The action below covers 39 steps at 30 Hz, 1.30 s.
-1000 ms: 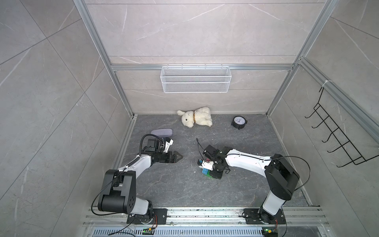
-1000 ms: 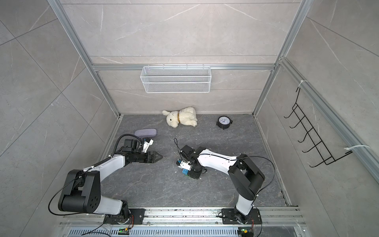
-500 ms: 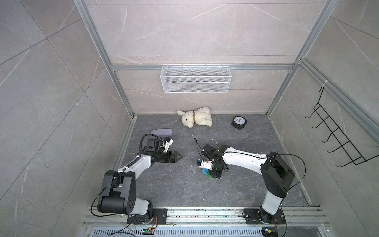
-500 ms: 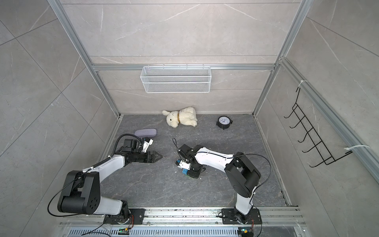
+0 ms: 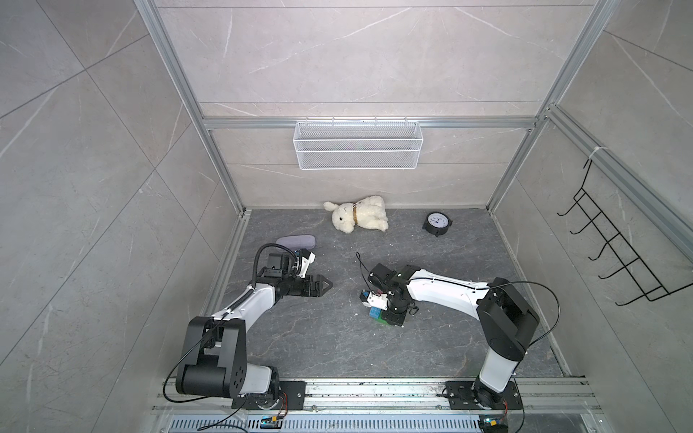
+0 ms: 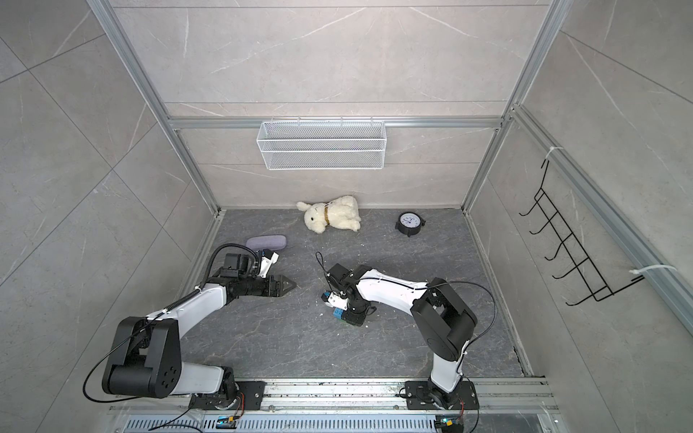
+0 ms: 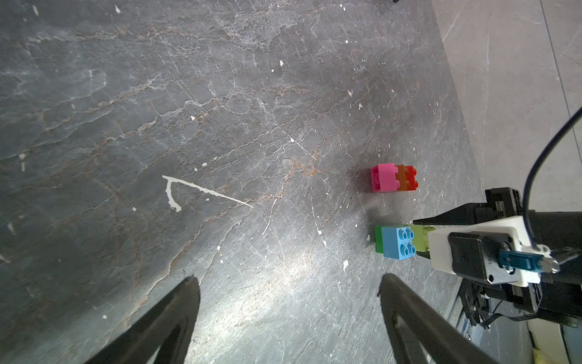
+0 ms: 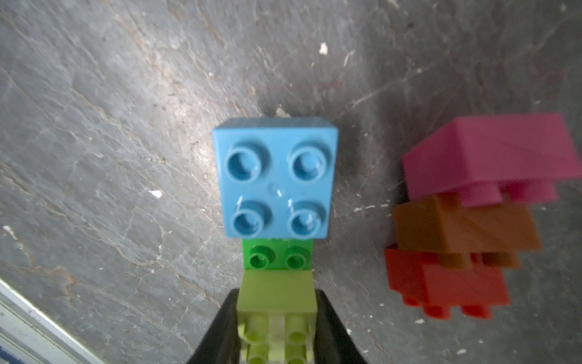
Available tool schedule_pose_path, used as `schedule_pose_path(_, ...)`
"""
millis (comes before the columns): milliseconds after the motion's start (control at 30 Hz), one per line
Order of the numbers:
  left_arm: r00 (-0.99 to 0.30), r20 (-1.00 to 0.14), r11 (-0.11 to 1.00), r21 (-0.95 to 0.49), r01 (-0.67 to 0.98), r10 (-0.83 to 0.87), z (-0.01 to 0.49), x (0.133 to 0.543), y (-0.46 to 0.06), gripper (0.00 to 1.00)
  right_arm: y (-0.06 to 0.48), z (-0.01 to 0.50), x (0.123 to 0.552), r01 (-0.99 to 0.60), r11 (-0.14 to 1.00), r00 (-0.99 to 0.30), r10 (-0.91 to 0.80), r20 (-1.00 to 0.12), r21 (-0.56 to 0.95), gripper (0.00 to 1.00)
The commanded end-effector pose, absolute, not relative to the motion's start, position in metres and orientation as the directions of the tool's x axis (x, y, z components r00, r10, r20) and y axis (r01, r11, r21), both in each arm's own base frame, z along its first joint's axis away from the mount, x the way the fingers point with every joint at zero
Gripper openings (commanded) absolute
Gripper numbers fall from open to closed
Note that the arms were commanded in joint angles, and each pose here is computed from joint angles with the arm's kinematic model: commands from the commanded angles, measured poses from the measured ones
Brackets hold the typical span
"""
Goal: Assemble the letter y with lego
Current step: Assemble the lego brick with the lego brick.
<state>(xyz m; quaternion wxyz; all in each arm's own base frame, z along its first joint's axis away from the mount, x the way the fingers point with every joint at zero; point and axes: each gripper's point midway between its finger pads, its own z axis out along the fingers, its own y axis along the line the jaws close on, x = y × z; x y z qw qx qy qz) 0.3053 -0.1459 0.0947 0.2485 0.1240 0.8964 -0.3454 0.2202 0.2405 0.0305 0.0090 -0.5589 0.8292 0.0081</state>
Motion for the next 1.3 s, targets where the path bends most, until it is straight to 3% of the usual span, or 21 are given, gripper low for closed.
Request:
schedule_pose_path(0, -0.804, -0.591, 0.735, -0.515, 0.442, 0.070, 0.113, 0.315, -0.143, 0.92, 0.211, -0.031, 0.196, -0.910, 0.412, -0.402, -0.904, 0.147, 0.048, 0.17)
schedule_pose_path(267, -0.786, -0.615, 0.751, -0.489, 0.442, 0.063, 0.118, 0.317, -0.134, 0.92, 0.204, -0.037, 0.191, -0.935, 0.353, -0.342, -0.923, 0.173, 0.032, 0.16)
schedule_pose_path(667, -0.765, -0.644, 0.775, -0.473, 0.419, 0.020, 0.126, 0.321, -0.115, 0.93, 0.203, -0.040, 0.182, -0.912, 0.404, -0.382, -0.899, 0.213, 0.072, 0.16)
schedule_pose_path(1000, -0.777, -0.629, 0.771, -0.493, 0.405, 0.006, 0.124, 0.327, -0.114, 0.92, 0.209, -0.027, 0.188, -0.858, 0.509, -0.488, -0.847, 0.211, 0.060, 0.17)
schedule_pose_path(1133, -0.781, -0.624, 0.771, -0.495, 0.401, 0.005, 0.124, 0.329, -0.114, 0.92, 0.208, -0.029, 0.189, -0.863, 0.502, -0.481, -0.850, 0.212, 0.055, 0.22)
schedule_pose_path(1267, -0.786, -0.618, 0.769, -0.501, 0.396, 0.002, 0.122, 0.328, -0.114, 0.92, 0.217, -0.015, 0.202, -0.870, 0.492, -0.481, -0.861, 0.166, 0.025, 0.33)
